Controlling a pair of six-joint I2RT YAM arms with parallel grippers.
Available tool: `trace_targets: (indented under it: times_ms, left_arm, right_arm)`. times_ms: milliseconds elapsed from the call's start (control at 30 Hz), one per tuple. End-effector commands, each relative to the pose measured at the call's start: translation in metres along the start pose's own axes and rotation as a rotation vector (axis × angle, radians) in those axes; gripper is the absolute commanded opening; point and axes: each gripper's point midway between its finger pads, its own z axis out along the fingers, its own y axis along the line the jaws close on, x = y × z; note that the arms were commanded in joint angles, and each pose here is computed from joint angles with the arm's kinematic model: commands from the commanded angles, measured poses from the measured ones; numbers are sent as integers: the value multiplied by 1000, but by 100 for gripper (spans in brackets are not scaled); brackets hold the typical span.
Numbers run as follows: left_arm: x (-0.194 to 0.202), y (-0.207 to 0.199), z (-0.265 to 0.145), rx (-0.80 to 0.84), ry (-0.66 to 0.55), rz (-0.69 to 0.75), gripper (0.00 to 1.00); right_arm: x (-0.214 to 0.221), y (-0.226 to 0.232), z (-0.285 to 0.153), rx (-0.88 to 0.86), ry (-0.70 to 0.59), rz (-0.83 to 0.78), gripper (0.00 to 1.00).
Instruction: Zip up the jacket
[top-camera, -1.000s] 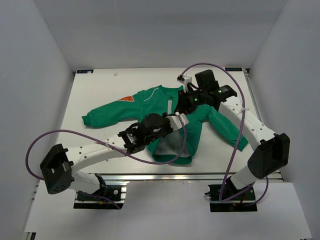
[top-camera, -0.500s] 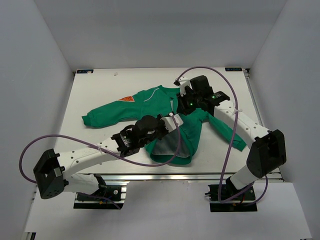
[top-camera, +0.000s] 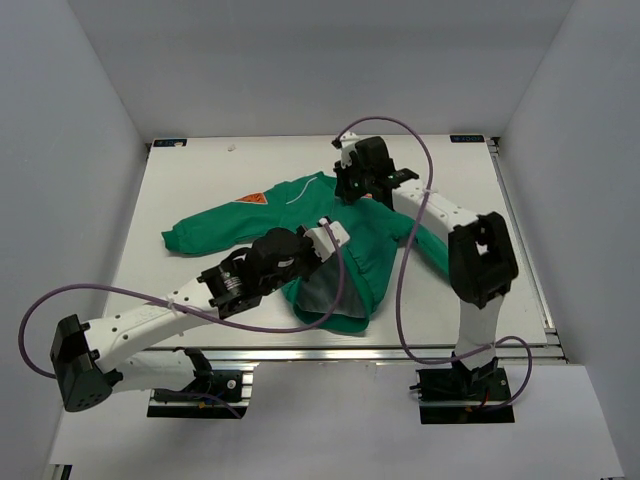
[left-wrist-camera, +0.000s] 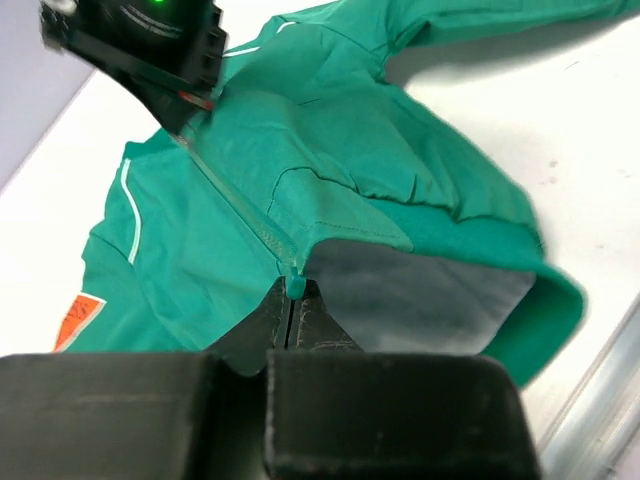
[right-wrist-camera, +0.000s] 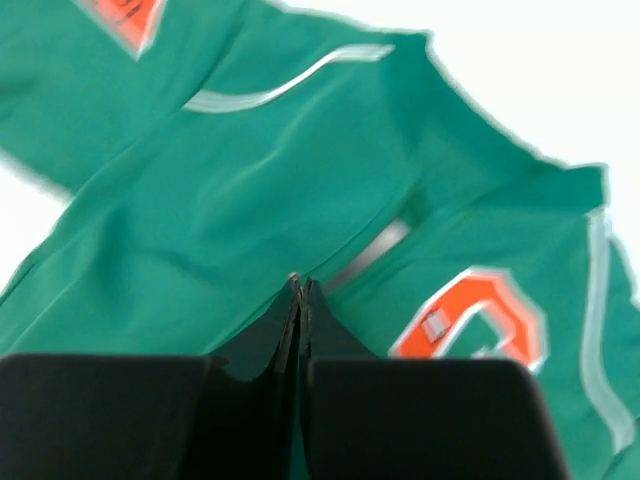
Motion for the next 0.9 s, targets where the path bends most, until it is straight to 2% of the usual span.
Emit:
trace_targets:
  times_ms: [0,33,100,133,200,333,367,433,500,567,700,733,800,833,867]
  left_arm:
    - [-48,-10,-31,86,-152,-125,0]
    - [-43,-13,-31,99,-140,-136,0]
    - [-31,-21,-30,122,-97,-183,0]
    - [-24,-28,-31,147,-62,-192,0]
    - [-19,-32,-33,161,-34,-235,0]
    - [-16,-35,-43,169,-6,-301,0]
    - [-13,-36,-46,168,11,-320,0]
    - [-8,-39,-48,177,30,-337,0]
    - [5,-46,-48,185,56,-370,0]
    - [15,-56,-42,207,80,-410,0]
    - [62,-79,-33,235,237,-470,0]
    - [78,-84,-35,227,301,-498,10]
    - [93,-95,-38,253,385,-528,53]
    - [97,-100,-45,265,437,-560,91]
    - [98,-102,-48,267,456,-576,98]
  right_arm:
    - [-51,-85,17,290,-182,21,0]
    - [-74,-97,17,327,-245,19,0]
    - [-76,-120,33,387,-260,23,0]
    - [-96,-134,29,407,-306,29,0]
    - [-92,-149,45,410,-300,47,0]
    - [-114,-176,50,434,-384,48,0]
    - [-130,-181,45,449,-426,46,0]
    - [-127,-191,60,460,-420,32,0]
    - [-133,-188,66,429,-434,18,0]
    - [-130,-166,68,320,-421,19,0]
    - [-104,-120,58,209,-407,-17,0]
    - [-102,-111,55,193,-404,-22,0]
    - [-95,-97,44,148,-372,-9,3]
    - [-93,-93,40,135,-359,-6,14]
    - [-101,-88,28,128,-370,7,30]
